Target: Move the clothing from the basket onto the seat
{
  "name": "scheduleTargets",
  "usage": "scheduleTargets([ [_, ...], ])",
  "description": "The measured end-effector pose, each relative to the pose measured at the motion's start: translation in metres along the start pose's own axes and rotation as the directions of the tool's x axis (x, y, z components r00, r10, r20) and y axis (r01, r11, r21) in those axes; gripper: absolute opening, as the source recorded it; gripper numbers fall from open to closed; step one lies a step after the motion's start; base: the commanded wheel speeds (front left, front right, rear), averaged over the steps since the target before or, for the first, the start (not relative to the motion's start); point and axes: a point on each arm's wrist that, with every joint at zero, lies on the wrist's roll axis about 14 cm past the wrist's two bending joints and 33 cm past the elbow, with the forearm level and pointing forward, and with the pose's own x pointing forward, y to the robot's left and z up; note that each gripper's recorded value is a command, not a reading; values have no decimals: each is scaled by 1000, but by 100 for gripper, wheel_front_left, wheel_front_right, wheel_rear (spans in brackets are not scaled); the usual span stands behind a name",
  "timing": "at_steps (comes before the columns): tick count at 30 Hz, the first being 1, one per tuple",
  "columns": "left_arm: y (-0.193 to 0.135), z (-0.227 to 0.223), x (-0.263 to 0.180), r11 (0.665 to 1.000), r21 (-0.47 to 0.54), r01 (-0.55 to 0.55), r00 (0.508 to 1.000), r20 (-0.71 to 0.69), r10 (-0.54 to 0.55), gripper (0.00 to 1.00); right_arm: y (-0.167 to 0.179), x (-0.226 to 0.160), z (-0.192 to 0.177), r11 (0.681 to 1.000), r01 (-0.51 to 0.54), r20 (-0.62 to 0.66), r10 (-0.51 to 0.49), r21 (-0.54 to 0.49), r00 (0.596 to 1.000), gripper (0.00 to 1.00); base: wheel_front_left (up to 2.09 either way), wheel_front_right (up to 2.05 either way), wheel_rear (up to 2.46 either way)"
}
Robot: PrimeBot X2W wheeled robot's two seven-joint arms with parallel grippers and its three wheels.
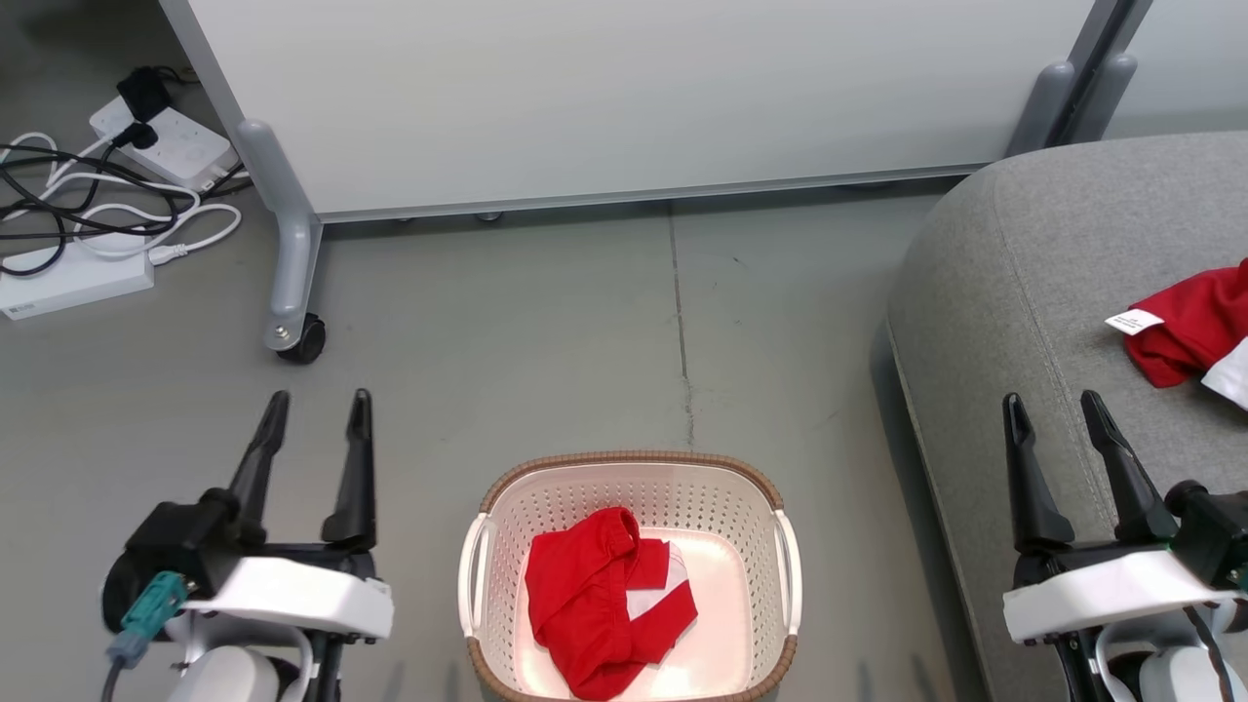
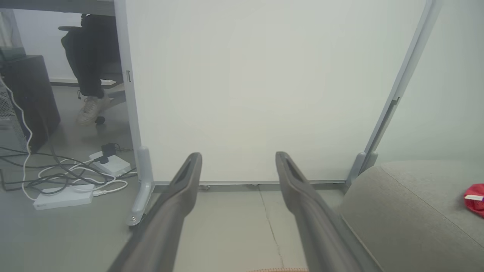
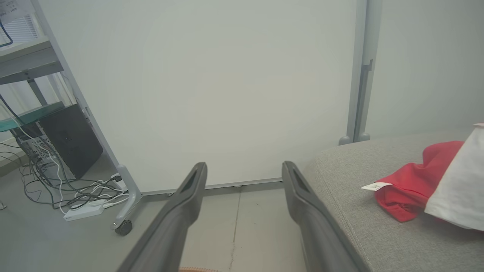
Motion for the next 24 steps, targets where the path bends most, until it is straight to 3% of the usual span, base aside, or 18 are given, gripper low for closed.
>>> scheduleTargets([
  [11,28,6,-19,995,-1,-99,995,22,99,100,-2,-20,4,1000,11,-13,-11,-16,1000,100,0,0,0],
  [24,25,-4,-36,997,19,-75,997,-5,75,100,-1,-37,10,999,10,-20,-11,-33,1000,100,0,0,0],
])
